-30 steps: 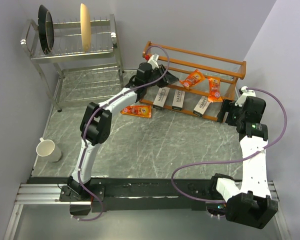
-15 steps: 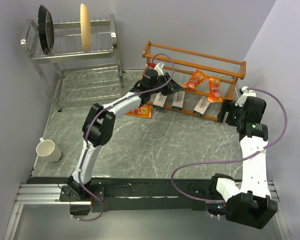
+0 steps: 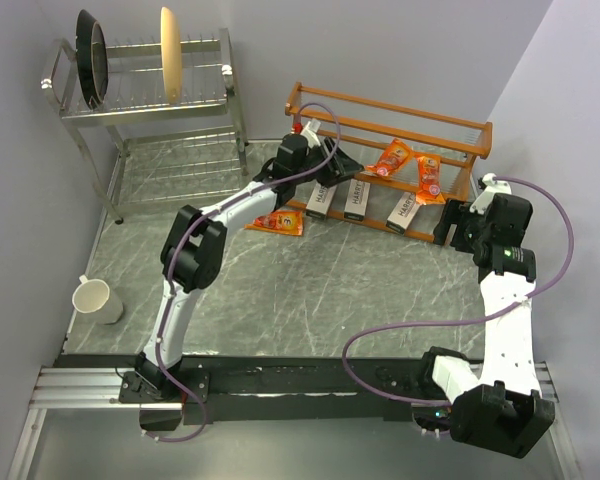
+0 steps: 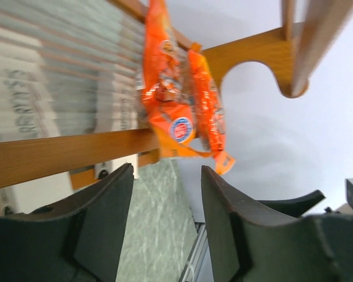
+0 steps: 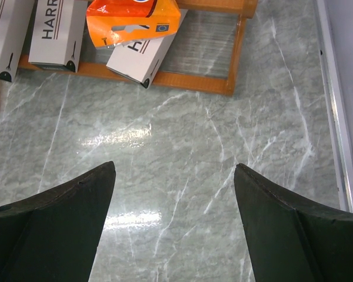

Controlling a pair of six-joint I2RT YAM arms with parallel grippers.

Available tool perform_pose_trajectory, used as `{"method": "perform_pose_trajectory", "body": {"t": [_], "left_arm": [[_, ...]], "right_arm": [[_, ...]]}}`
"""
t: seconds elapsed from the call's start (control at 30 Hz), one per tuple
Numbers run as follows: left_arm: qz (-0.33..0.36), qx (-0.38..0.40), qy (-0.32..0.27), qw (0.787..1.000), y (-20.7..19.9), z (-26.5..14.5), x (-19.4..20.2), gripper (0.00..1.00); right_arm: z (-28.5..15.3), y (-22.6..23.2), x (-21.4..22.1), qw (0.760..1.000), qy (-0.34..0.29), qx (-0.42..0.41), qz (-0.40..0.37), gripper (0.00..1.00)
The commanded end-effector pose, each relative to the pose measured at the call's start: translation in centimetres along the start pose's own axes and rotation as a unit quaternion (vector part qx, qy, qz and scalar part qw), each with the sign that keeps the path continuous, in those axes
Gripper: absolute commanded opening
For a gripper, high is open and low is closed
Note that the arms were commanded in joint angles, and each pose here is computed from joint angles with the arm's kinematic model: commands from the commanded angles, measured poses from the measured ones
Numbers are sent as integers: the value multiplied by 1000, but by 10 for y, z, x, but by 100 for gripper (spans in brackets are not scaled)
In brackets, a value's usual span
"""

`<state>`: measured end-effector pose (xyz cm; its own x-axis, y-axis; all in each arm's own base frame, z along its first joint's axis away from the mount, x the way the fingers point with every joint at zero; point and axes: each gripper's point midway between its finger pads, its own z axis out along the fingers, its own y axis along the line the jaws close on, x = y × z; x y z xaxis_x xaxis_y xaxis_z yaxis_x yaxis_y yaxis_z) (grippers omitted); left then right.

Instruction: Place and organize the shaving razors onto the shelf

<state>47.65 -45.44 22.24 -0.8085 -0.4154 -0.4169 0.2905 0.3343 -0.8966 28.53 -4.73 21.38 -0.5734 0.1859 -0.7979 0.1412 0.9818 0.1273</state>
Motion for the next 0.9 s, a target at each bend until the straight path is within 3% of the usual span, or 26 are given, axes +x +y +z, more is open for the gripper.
{"method": "perform_pose_trajectory", "body": {"t": [0.0, 0.37, 0.5, 0.67, 0.87], "left_arm": [[21, 78, -14, 997, -63, 4, -6, 53], [-35, 24, -20, 999, -38, 20, 3, 47], [-38, 40, -23, 998, -52, 17, -1, 40], [-55, 55, -14, 997, -69, 13, -3, 57], [-77, 42, -15, 996, -58, 16, -3, 63]], "right_arm": [[1, -1, -10, 1000, -18, -1, 5, 89], [2, -2, -13, 1000, -17, 3, 6, 89], [2, -3, -15, 1000, -18, 4, 6, 89], [5, -4, -12, 1000, -14, 3, 8, 89], [8, -5, -10, 1000, -9, 4, 9, 89]]}}
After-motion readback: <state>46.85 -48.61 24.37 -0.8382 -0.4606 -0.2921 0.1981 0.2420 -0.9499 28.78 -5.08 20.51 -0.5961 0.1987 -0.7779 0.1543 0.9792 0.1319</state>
